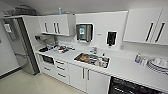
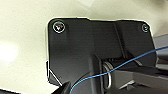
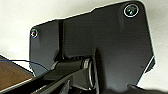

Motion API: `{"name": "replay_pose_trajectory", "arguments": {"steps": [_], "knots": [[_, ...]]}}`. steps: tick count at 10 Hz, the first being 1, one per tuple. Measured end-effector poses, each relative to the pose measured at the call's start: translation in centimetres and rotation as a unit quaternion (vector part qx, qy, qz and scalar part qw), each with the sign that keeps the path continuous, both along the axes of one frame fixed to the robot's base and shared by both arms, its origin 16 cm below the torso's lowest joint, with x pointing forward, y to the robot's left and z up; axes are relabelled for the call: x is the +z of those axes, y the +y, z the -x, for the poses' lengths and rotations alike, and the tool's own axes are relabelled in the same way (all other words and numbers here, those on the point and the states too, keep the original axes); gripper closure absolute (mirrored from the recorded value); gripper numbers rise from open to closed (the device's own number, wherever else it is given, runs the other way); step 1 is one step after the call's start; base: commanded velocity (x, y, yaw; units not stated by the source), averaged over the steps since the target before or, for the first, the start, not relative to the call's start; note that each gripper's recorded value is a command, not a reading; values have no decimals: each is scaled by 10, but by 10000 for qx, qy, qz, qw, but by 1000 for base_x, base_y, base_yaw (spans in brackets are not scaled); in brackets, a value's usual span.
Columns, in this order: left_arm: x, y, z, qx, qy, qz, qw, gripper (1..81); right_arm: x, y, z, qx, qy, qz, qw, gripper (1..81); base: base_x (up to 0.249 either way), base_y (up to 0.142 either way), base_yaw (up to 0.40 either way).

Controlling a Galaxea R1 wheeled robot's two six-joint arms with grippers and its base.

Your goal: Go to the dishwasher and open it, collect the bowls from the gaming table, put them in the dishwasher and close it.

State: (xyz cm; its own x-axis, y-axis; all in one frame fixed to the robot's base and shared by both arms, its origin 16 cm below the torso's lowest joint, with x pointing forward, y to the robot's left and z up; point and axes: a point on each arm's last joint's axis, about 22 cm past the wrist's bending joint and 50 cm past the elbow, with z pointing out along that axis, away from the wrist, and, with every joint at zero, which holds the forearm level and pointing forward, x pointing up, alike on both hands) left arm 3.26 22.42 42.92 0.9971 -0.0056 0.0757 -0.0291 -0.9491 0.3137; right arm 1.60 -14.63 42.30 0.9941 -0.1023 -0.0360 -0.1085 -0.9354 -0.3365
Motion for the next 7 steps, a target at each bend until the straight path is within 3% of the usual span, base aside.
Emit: {"name": "replay_pose_trajectory", "arguments": {"steps": [2, 4, 5, 7], "knots": [[0, -1, -1, 6, -20, 9, 10000, 10, 0, 0, -1, -1, -6, 0, 10000, 10, 0, 0, 348], [1, -4, -10, 80, -242, 41, 9997, 10, 1, 5, 0, 2, -2, -27, 10000, 10, 0, 0, 350], [2, -5, -11, 80, -268, 60, 9996, 10, 1, 8, 0, 4, 1, -44, 10000, 10, 0, 0, 350], [2, -8, -11, -2, -317, 80, 9995, 10, 1, 6, -1, 36, -13, -32, 10000, 10, 0, 0, 350]]}}
